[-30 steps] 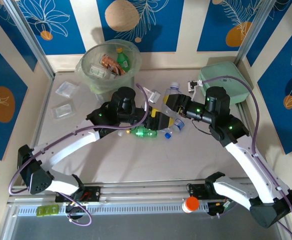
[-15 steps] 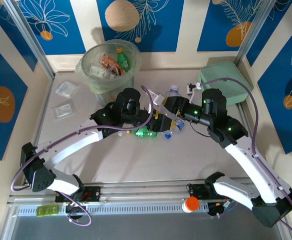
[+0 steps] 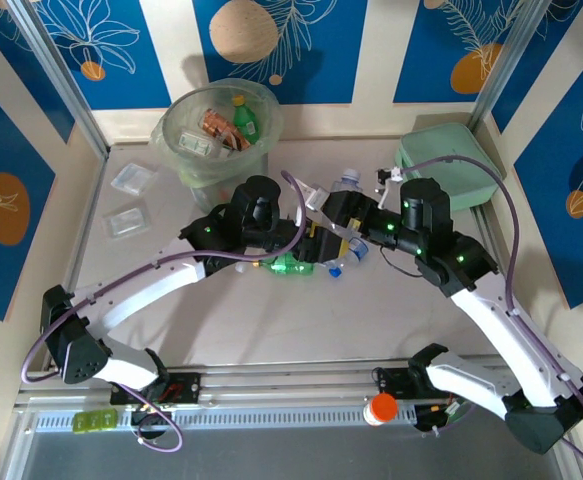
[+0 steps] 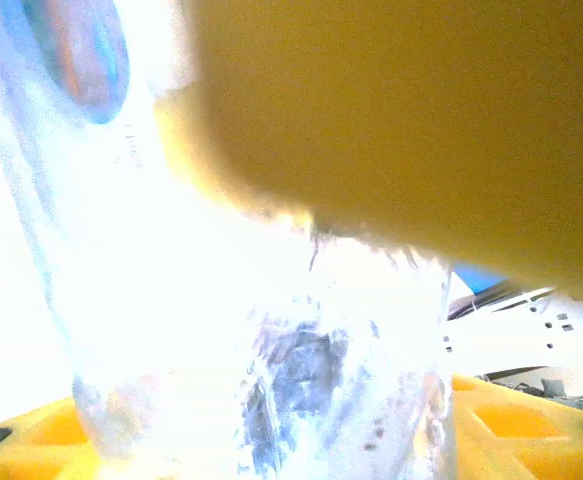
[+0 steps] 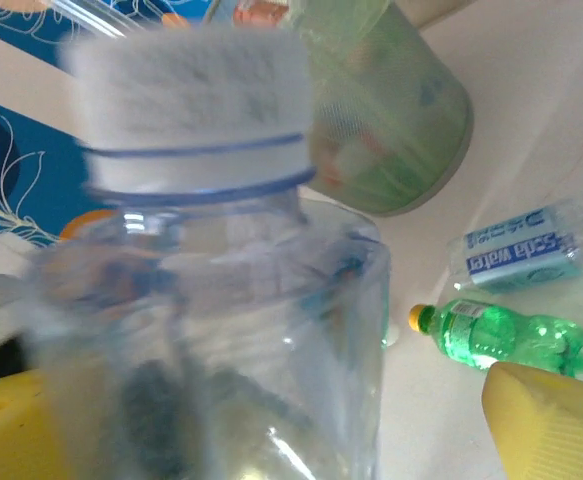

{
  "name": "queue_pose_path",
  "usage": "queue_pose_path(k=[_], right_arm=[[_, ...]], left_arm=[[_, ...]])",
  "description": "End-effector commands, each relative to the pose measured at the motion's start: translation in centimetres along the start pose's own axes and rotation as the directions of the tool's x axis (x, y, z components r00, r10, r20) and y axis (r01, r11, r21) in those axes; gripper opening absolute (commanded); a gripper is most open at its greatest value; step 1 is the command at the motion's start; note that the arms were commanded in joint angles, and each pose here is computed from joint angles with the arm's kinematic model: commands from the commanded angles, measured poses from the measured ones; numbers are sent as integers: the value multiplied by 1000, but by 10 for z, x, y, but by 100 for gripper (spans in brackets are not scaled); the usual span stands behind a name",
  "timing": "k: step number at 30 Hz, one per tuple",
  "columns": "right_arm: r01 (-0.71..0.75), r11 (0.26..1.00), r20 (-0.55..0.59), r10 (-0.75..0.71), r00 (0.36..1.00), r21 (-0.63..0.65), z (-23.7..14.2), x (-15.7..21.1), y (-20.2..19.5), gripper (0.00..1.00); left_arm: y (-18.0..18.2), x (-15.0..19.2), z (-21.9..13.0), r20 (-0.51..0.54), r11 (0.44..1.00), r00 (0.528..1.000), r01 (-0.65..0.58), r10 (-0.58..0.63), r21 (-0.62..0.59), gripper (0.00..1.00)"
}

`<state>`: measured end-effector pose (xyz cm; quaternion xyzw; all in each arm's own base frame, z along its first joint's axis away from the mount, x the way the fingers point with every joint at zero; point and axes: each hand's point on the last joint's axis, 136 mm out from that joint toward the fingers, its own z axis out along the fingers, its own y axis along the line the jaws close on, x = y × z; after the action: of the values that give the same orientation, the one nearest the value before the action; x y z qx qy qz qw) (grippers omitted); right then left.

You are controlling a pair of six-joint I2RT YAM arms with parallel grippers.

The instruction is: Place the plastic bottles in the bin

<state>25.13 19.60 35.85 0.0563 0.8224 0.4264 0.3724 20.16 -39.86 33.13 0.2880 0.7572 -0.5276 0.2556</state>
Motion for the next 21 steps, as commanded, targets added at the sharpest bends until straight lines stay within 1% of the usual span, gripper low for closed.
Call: queue_pose_path(k=[1,5,8,9,11,12,14,16,18,21], right_arm=[[81,997,99,-81,992,8,-37,-23,14,99],[129,992,172,-127,977,4,-69,-41,24,98],[144,989,197,-145,970,20,-84,-48,23,98],[146,989,198,-149,969,28,-87,-49,21,98],[140,989,202,-146,968,47,-91,-50,16,97],[135,989,205,-144,968,54,-92,-51,13,97],[122,991,204,-132,970,61,-91,-50,6,97],[106,992,194,-116,974,66,-87,-50,0,97],[87,994,181,-99,978,73,-82,-49,-6,97],[73,994,161,-86,983,84,-75,-47,-14,96]], left_arm=[[9,-21,-18,75,998,997,19,-15,-52,57],[38,-44,-42,152,986,986,96,-75,-136,56],[59,-72,-68,238,965,966,156,-104,-210,55],[69,-84,-79,282,953,951,194,-126,-231,53],[89,-108,-99,382,918,906,296,-182,-263,52],[100,-120,-110,434,890,874,361,-219,-279,52],[120,-138,-127,519,817,809,482,-276,-317,48],[137,-152,-138,586,735,741,590,-329,-334,48],[152,-164,-146,643,663,674,673,-364,-329,46],[173,-179,-160,723,579,576,759,-382,-298,48]])
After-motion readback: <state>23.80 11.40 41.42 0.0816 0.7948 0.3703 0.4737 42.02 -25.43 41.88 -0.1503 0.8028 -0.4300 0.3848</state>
